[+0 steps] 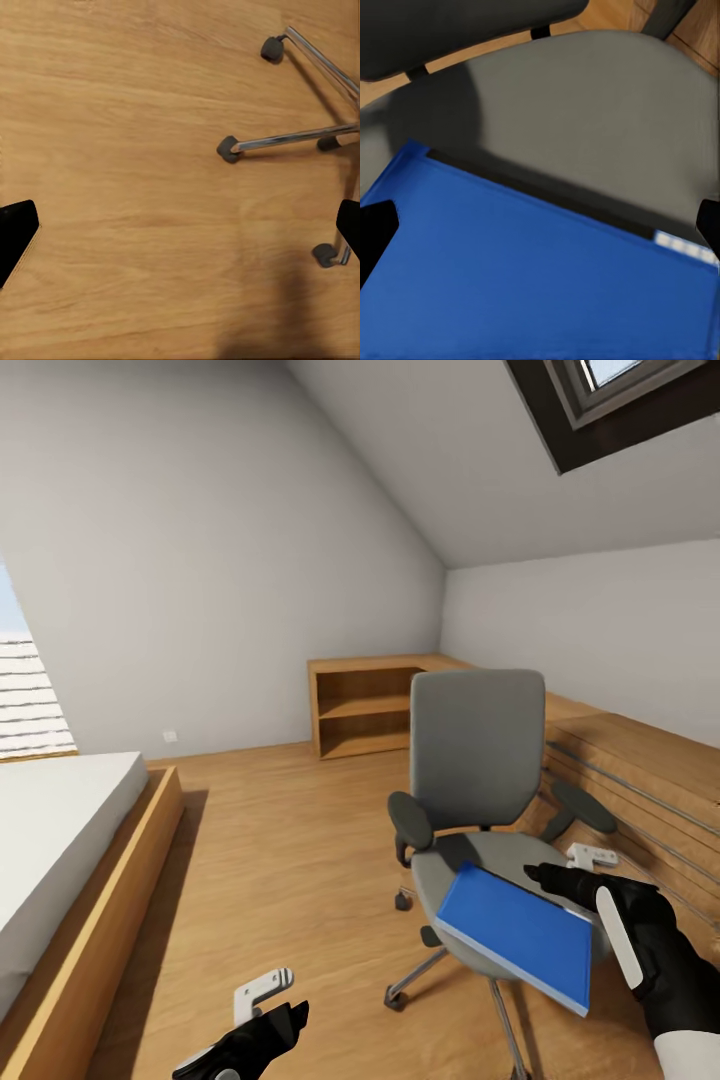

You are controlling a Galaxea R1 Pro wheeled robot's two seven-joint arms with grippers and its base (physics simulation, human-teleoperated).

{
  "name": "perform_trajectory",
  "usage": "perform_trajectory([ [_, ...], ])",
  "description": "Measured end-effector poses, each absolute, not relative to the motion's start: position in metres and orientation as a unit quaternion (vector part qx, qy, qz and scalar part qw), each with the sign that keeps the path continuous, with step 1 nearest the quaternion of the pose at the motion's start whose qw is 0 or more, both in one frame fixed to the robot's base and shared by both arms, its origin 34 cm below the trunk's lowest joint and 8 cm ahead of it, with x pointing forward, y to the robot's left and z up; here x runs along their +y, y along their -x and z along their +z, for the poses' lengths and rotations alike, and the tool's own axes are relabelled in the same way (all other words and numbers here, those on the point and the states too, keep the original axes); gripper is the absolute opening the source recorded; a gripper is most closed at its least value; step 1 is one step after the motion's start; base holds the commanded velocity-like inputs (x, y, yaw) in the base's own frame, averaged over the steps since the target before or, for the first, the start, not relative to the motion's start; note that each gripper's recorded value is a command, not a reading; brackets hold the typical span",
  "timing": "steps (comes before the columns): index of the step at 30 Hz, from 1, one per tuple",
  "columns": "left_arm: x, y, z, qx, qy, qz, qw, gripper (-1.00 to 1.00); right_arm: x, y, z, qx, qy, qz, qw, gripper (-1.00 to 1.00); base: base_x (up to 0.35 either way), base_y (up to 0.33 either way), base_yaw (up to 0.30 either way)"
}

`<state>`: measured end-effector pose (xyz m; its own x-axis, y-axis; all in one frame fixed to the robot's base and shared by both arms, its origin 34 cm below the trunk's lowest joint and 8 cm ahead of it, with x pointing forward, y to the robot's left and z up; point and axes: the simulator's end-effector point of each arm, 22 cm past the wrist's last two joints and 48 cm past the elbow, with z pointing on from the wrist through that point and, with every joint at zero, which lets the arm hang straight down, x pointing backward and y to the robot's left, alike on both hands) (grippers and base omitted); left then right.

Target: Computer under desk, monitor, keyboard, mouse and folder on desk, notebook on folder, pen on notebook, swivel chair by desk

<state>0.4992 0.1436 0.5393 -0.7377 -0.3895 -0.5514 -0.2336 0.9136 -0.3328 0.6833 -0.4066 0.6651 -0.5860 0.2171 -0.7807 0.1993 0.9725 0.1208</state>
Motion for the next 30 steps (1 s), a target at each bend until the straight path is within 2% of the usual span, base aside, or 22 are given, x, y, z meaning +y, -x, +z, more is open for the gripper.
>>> perform_trajectory([
  [14,0.1437,-0.4993,0.5396,0.924,0.168,-0.121,0.321,1.00,-0.4065,-0.6831,0.6653,0.891,-0.117,0.010,0.440,1.00,0.000,0.278,-0.251],
  [23,0.1435,-0.4992,0.5395,0.924,0.169,-0.122,0.321,1.00,-0.4059,-0.6831,0.6651,0.891,-0.117,0.011,0.439,1.00,-0.015,0.056,-0.268],
  [30,0.1434,-0.4992,0.5392,0.924,0.169,-0.122,0.320,1.00,-0.4034,-0.6835,0.6640,0.891,-0.117,0.013,0.439,1.00,-0.250,0.004,-0.272],
])
